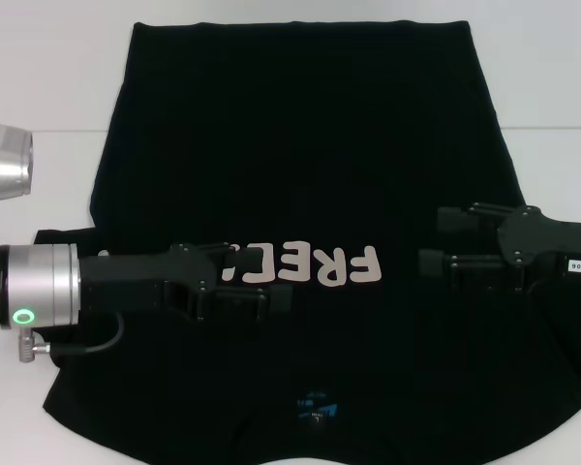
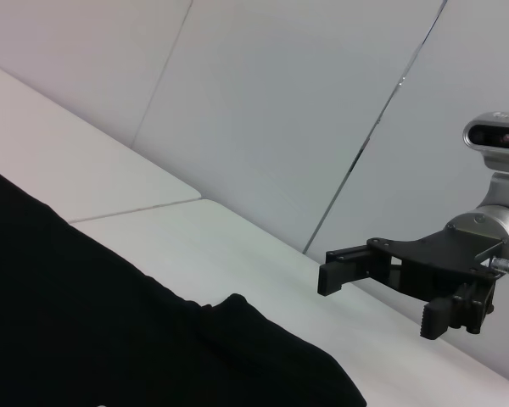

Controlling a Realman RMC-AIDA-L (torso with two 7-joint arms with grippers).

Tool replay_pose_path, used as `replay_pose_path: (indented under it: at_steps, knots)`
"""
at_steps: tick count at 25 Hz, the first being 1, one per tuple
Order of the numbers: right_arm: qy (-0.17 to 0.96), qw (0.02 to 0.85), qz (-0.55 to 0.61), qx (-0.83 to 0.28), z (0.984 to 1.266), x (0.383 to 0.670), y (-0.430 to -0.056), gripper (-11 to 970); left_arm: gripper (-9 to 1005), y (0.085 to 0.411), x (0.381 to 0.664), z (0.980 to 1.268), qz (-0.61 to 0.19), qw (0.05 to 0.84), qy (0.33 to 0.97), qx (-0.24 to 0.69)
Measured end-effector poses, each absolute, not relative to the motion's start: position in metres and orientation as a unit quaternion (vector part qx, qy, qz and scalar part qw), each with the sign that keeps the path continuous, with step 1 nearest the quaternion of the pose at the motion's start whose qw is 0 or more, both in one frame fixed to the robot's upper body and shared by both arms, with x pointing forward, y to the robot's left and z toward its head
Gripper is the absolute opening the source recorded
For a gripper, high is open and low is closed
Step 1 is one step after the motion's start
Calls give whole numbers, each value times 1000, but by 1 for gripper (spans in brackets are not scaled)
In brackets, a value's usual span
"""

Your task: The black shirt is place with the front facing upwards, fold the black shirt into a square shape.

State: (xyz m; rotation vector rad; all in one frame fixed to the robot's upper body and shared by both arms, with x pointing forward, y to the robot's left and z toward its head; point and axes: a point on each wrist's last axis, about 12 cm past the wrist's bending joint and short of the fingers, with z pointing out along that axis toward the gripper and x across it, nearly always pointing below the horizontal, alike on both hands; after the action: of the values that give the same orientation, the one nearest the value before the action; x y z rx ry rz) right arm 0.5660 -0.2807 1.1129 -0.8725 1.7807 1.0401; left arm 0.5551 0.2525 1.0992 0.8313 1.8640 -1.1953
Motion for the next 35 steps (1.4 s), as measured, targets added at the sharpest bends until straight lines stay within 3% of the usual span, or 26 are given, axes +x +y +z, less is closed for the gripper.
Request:
replay_pose_path:
  at_steps: [14,35]
  knots:
    - [718,433,419,-349,1115,569,-279,918,907,258,557,1099,-460,383,739,309]
    - [711,453,421,-335,1123,585,-260,918,904,397,506,1080,-370,383,846,7]
